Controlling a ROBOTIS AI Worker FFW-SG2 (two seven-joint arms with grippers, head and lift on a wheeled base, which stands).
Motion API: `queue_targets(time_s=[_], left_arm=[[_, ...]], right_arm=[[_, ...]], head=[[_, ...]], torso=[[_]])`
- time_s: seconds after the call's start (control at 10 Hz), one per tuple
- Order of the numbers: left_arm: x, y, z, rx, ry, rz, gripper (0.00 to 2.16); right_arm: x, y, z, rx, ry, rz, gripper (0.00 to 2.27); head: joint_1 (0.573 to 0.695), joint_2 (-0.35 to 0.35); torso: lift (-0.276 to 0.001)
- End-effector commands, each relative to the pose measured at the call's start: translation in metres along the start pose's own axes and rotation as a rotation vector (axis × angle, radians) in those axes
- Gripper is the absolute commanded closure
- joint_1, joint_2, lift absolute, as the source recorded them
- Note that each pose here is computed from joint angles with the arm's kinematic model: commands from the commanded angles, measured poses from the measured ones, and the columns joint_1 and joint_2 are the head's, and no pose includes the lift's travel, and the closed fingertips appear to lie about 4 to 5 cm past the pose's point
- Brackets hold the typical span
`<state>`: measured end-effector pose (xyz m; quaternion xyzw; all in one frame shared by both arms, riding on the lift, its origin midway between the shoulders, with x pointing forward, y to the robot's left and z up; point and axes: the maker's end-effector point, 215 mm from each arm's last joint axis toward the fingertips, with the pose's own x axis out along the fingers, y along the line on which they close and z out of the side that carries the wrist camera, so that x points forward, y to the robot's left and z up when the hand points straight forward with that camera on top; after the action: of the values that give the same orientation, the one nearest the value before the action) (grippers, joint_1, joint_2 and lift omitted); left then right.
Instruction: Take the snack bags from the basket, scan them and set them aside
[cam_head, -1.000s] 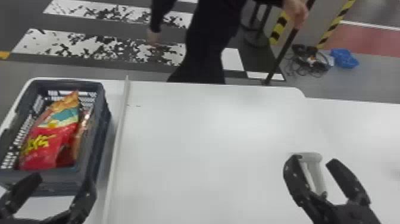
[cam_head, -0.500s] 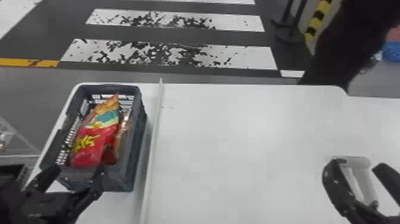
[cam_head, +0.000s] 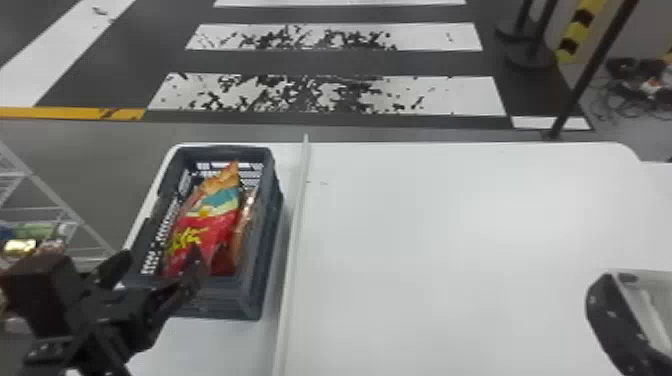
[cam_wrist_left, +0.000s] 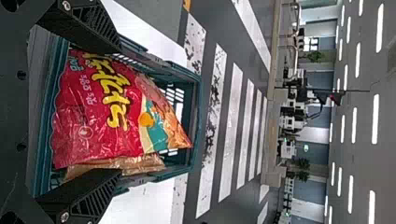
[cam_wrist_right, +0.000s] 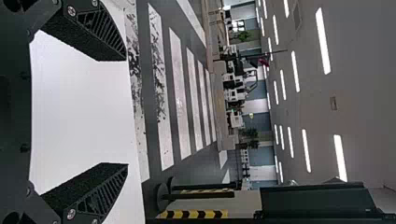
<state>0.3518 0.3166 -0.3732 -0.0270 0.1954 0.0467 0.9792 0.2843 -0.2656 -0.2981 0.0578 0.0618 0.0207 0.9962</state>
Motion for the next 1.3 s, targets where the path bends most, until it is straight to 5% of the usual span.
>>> queue_targets(time_s=[0.0,0.4,1.2], left_arm=[[0.010,0.006,0.001,0.018,0.007,0.023,0.09],[0.036,-0.008,-0.016,0.038,0.086,0.026,0.09],[0.060,-0.022,-0.032,0.089,0.136,0.029,0.15]], right_arm=[[0.000,0.002,0.000,0.000,0.001,0.004,0.12],[0.000,0.002,-0.004,-0.005,0.008,0.007,0.12],[0.004,-0.006,-0.019,-0.005,0.025,0.001,0.12]], head=[[0.695,0.091],[0.695,0.101],[0.695,0.045]], torso=[[-0.075],[-0.075],[-0.075]])
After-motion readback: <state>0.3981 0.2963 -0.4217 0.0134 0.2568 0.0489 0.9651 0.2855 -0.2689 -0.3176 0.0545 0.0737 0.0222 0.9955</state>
